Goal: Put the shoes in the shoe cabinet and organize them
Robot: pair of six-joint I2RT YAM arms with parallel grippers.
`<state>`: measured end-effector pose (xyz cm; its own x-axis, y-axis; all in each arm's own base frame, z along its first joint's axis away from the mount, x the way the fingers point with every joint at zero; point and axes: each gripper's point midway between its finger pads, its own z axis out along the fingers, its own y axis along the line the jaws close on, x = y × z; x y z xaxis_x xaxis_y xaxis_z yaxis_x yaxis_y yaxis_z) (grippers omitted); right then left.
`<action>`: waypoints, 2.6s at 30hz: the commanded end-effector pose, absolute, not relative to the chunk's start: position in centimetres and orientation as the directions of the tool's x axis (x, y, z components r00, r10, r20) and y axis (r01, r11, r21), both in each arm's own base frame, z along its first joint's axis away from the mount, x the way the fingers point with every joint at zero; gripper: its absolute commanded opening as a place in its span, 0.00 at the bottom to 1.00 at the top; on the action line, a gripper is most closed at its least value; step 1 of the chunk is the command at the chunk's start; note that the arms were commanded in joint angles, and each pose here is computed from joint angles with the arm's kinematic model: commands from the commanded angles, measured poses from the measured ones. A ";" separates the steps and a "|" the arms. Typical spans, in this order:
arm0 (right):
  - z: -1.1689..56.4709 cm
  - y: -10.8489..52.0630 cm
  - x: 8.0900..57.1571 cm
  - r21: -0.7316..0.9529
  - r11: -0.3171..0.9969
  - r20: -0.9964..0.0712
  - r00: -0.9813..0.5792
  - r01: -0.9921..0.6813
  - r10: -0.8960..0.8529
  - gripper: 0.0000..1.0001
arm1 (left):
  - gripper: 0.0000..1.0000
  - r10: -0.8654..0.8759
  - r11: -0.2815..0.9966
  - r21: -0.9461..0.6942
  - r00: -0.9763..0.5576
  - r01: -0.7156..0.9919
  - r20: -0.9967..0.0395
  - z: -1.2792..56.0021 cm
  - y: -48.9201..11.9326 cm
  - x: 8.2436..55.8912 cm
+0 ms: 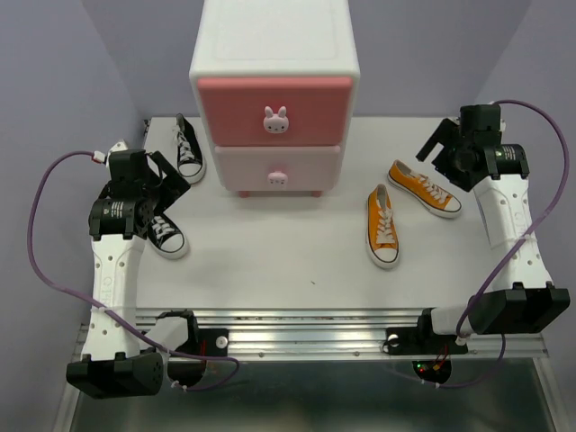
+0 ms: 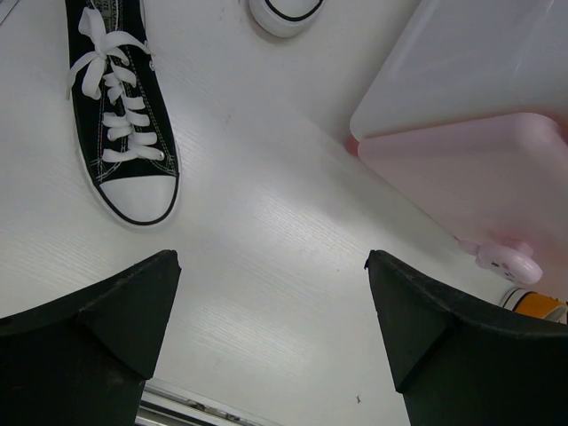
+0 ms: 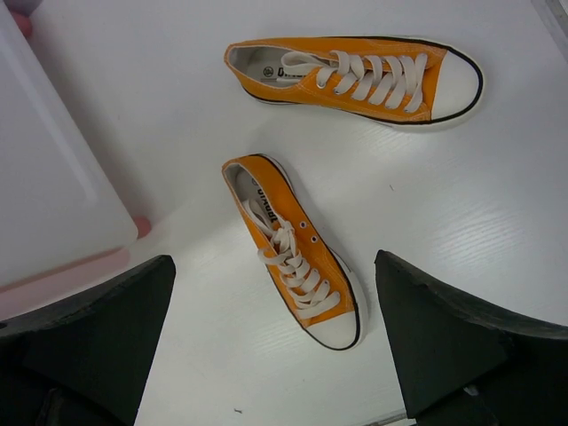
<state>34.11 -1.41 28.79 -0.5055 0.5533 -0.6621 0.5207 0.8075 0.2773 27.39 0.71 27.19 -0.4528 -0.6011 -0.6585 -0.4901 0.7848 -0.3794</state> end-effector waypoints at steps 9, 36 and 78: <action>32.8 1.4 35.1 0.427 0.832 -0.696 -0.458 0.356 0.553 1.00 | 0.99 -0.563 0.813 -0.388 -0.419 -0.434 -0.712 30.3 0.9 27.9; 48.7 10.9 32.9 0.558 0.743 -0.818 -0.393 -0.370 0.419 1.00 | 0.99 -0.562 0.713 -0.573 -0.159 0.404 -0.811 58.2 -8.8 37.2; 46.8 32.4 36.9 0.554 0.769 -0.811 -0.415 -0.319 0.412 1.00 | 0.85 -0.432 0.749 -0.611 -0.511 0.255 -0.743 44.1 -9.7 45.4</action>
<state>35.67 33.68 44.56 -0.5034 0.3189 -0.8031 -0.3975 0.7398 0.5429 45.24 -9.41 48.07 -0.4335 -0.4900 -0.7563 0.3015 0.7120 -0.6341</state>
